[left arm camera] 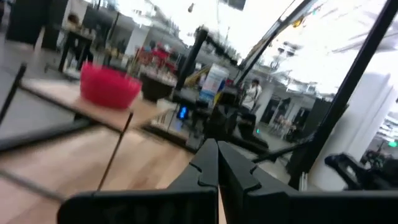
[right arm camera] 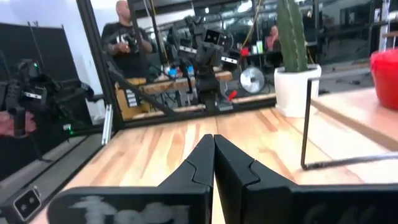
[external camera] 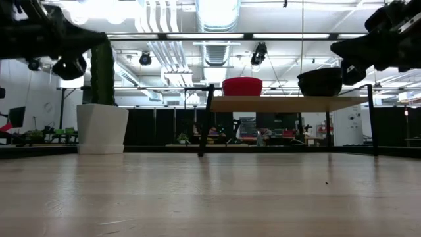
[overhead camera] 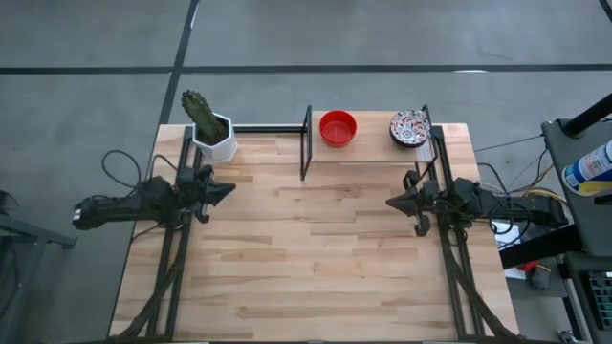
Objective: Pick & Place Mini bowls
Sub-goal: Return to Home Position
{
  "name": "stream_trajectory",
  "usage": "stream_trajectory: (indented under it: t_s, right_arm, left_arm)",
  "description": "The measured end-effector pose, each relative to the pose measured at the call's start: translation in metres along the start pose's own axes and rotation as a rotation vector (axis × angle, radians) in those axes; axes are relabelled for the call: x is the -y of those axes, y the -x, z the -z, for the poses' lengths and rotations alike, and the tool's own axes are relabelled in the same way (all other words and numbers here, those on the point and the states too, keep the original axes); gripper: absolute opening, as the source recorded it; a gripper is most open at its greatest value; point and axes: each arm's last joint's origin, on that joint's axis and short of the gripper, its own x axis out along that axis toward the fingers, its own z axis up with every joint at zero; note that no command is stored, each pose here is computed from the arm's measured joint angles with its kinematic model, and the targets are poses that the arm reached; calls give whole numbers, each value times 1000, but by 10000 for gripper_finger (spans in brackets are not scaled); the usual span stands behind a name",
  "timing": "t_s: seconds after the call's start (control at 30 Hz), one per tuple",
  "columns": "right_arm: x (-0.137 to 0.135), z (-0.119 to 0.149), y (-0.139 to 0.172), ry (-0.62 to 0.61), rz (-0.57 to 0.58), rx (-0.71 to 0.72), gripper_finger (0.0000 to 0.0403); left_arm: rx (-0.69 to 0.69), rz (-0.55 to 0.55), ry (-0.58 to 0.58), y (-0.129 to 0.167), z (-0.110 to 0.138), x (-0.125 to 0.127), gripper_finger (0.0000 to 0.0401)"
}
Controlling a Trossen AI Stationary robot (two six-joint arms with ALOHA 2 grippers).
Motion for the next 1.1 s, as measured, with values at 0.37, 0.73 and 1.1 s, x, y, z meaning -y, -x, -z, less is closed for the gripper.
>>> stream_trajectory:
  t_s: [0.37,0.73,1.1]
  right_arm:
    - [1,4,-1,-5,9,-45,9]
    - [1,4,-1,-4,9,-46,9]
    - [1,4,-1,-4,9,-46,9]
  left_arm:
    - [-155,-58,1,-1,30,-12,0]
    - [-160,-63,0,-2,31,-12,0]
    - [-158,-64,0,-2,31,-12,0]
